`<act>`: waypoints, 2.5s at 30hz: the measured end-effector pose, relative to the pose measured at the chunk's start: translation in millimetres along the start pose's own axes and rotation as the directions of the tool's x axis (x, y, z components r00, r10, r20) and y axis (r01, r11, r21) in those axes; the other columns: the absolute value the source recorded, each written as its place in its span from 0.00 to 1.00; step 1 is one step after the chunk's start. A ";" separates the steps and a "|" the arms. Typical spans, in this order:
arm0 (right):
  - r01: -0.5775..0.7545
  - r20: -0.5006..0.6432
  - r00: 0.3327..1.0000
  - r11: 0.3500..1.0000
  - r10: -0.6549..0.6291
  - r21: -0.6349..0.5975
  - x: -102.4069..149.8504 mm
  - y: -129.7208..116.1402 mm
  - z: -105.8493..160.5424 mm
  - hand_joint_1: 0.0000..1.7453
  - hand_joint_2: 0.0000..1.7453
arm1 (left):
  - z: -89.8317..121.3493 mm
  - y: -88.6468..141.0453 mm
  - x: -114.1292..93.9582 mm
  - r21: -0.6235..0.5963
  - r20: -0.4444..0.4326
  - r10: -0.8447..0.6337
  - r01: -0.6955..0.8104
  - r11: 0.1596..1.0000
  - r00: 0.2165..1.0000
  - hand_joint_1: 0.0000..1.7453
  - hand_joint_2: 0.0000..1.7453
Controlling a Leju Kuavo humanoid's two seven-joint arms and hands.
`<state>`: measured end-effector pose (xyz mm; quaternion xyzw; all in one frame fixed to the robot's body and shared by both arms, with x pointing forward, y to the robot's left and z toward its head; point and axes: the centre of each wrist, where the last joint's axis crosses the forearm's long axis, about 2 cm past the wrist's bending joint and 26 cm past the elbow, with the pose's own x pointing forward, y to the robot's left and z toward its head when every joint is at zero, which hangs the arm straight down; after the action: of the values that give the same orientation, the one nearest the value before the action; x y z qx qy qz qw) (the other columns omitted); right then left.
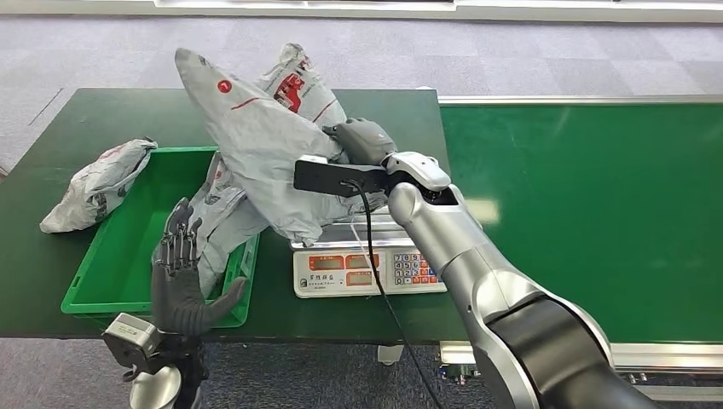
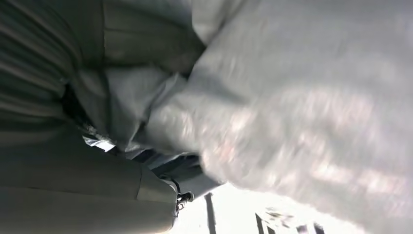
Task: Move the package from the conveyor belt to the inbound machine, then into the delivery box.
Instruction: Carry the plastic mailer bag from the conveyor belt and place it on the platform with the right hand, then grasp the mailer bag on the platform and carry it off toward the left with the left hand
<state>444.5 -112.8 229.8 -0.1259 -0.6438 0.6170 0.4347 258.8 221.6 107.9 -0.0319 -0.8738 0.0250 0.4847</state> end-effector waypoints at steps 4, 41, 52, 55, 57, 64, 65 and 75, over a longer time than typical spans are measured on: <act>-0.030 -0.160 0.986 0.991 0.051 0.131 -2.1 6.4 -0.2 0.00 1.00 | -2.2 3.0 1.8 0.010 -0.008 -0.032 0.032 0.999 0.999 0.00 1.00; 0.502 0.275 0.862 0.792 -0.425 -0.347 -10.8 -17.2 10.5 0.00 1.00 | -133.0 -50.5 61.0 -0.005 0.332 -0.326 0.347 0.938 0.885 0.00 1.00; 0.669 0.456 0.725 0.368 -0.516 -0.646 -43.2 -2.2 40.1 0.00 1.00 | -188.3 -116.4 78.1 -0.163 0.318 -0.348 0.412 0.896 0.882 0.00 1.00; 0.441 0.386 0.870 0.133 -0.306 -0.888 -39.6 2.2 68.6 0.00 1.00 | -193.8 -135.2 65.6 -0.289 0.232 -0.448 0.501 0.816 0.863 0.00 1.00; 0.320 0.313 0.931 0.008 -0.190 -0.947 -30.0 3.8 93.5 0.00 1.00 | -194.9 -147.9 51.2 -0.380 0.180 -0.523 0.550 0.744 0.833 0.00 1.00; 0.208 0.207 0.978 -0.044 0.020 -0.977 -2.1 18.2 152.0 0.00 1.00 | -182.6 -182.5 18.1 -0.691 0.001 -0.753 0.545 0.476 0.659 0.00 1.00; 0.190 0.189 0.982 -0.032 0.029 -0.981 0.8 25.5 158.5 0.00 1.00 | -176.5 -184.5 11.9 -0.736 -0.014 -0.794 0.531 0.420 0.608 0.00 1.00; 0.185 0.185 0.982 0.013 0.035 -0.983 24.8 60.7 184.6 0.00 1.00 | -133.7 -164.3 -36.3 -0.895 0.017 -0.987 0.442 0.057 0.160 1.00 1.00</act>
<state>275.1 -209.4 210.7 -0.3110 -0.9284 -0.0275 0.2014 386.2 56.7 160.2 0.2589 -0.4283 -0.6176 0.6067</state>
